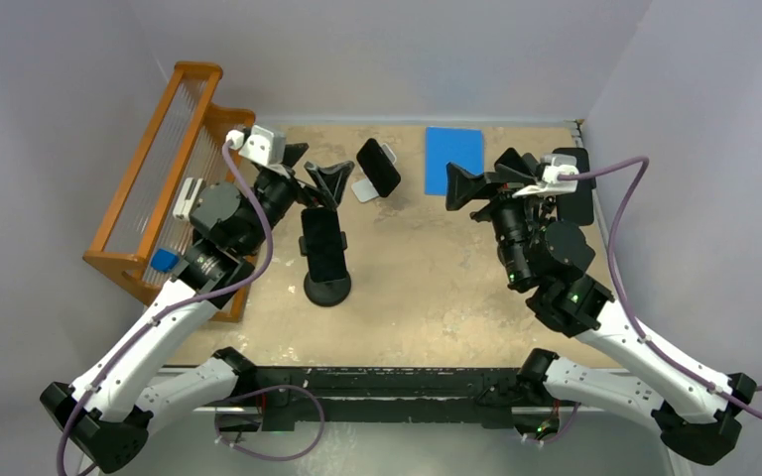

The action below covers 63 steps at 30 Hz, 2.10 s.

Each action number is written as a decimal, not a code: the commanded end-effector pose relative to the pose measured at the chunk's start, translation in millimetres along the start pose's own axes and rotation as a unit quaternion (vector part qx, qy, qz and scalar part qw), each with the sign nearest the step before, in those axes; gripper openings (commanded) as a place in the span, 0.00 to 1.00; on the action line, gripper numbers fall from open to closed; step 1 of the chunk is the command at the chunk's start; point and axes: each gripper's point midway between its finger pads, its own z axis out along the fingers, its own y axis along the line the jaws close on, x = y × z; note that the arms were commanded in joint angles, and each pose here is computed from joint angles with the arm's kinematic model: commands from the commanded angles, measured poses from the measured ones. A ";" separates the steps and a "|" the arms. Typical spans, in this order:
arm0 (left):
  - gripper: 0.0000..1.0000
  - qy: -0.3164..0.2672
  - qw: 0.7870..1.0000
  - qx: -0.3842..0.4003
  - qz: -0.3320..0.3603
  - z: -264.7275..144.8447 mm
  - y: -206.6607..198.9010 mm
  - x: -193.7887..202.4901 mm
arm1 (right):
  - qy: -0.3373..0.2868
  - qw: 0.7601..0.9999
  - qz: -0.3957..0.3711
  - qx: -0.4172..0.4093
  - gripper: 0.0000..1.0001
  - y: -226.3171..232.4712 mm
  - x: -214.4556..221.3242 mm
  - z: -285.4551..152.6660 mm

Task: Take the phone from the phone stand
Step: Pick up the phone stand with the phone at the center of the board.

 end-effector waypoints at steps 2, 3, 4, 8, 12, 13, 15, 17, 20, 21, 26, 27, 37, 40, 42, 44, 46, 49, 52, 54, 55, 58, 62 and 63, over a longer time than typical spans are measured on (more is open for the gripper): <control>1.00 -0.032 0.999 0.012 0.020 -3.8 -7.0 -17.1 | -0.022 0.999 0.007 -0.032 0.99 10.5 -14.5 -1.7; 1.00 -0.033 0.999 0.013 0.025 -4.7 -7.4 -16.9 | -0.020 0.999 0.005 -0.031 0.99 10.1 -12.3 -1.7; 1.00 -0.034 0.999 0.016 0.029 -5.7 -8.8 -16.6 | -0.019 0.999 0.003 -0.031 0.99 9.6 -10.5 -1.6; 1.00 -0.035 0.997 0.047 0.052 -9.9 -22.4 -12.0 | -0.021 0.999 -0.024 -0.027 0.97 6.5 -5.0 0.7; 1.00 -0.039 0.993 0.082 0.080 -15.6 -38.2 -8.8 | 0.007 0.999 -0.020 -0.024 0.96 9.5 3.6 2.9; 1.00 -0.041 0.992 0.089 0.085 -17.4 -42.3 -9.4 | 0.019 0.999 -0.021 -0.022 0.97 10.5 7.8 4.1; 1.00 -0.045 0.991 0.093 0.089 -20.3 -45.0 -10.1 | 0.045 0.998 -0.031 -0.026 0.98 13.8 18.9 5.6; 1.00 -0.052 0.990 0.095 0.091 -23.8 -47.2 -12.9 | 0.058 0.997 -0.033 -0.033 0.98 16.8 25.9 6.0; 1.00 -0.056 0.988 0.096 0.103 -27.9 -48.1 -15.1 | 0.073 0.995 -0.023 -0.061 0.98 27.1 35.9 3.8; 1.00 -0.057 0.988 0.097 0.103 -30.0 -48.9 -15.8 | 0.076 0.995 -0.017 -0.068 0.98 29.5 39.7 3.0; 1.00 -0.047 0.990 0.095 0.097 -35.6 -48.6 -9.8 | 0.095 0.990 0.003 -0.102 0.94 40.9 64.9 0.6; 1.00 -0.047 0.990 0.091 0.098 -36.5 -47.4 -8.8 | 0.103 0.990 0.008 -0.100 0.93 40.1 73.7 0.5; 0.99 -0.050 0.993 0.046 0.098 -40.9 -38.1 -11.1 | 0.198 0.951 0.121 -0.203 0.93 90.8 147.5 -12.0; 0.98 -0.021 0.995 -0.007 0.093 -40.1 -19.3 0.6 | 0.198 0.936 0.167 -0.236 0.93 108.4 149.3 -14.6; 0.98 -0.010 0.994 -0.053 0.093 -44.1 -1.9 6.0 | 0.207 0.926 0.185 -0.255 0.93 119.1 153.2 -15.2; 0.98 -0.012 0.993 -0.079 0.091 -52.5 8.7 3.7 | 0.222 0.915 0.198 -0.272 0.93 131.9 157.7 -14.9; 0.98 -0.024 0.992 -0.086 0.092 -61.3 13.4 -1.2 | 0.238 0.905 0.211 -0.281 0.93 140.9 165.0 -13.8; 0.97 -0.043 0.991 -0.090 0.094 -71.8 17.6 -5.6 | 0.259 0.891 0.237 -0.288 0.93 150.7 173.9 -13.0; 0.97 -0.054 0.990 -0.088 0.095 -75.7 18.1 -10.2 | 0.275 0.881 0.254 -0.289 0.92 156.8 182.1 -12.0; 0.96 -0.050 0.990 -0.084 0.097 -74.2 16.5 -7.9 | 0.282 0.877 0.261 -0.288 0.90 158.9 186.7 -11.4; 0.96 -0.047 0.991 -0.082 0.097 -73.2 15.7 -6.8 | 0.286 0.875 0.264 -0.287 0.90 159.4 189.2 -11.6; 0.95 -0.034 0.993 -0.082 0.074 -71.1 12.9 -3.4 | 0.293 0.870 0.272 -0.289 0.88 161.2 193.9 -12.2; 0.95 0.036 0.993 -0.112 0.005 -76.6 17.1 19.5 | 0.271 0.887 0.261 -0.268 0.88 153.4 189.8 -3.8; 0.96 0.060 0.990 -0.127 -0.015 -80.8 19.8 28.0 | 0.268 0.891 0.255 -0.264 0.88 150.6 189.0 -3.2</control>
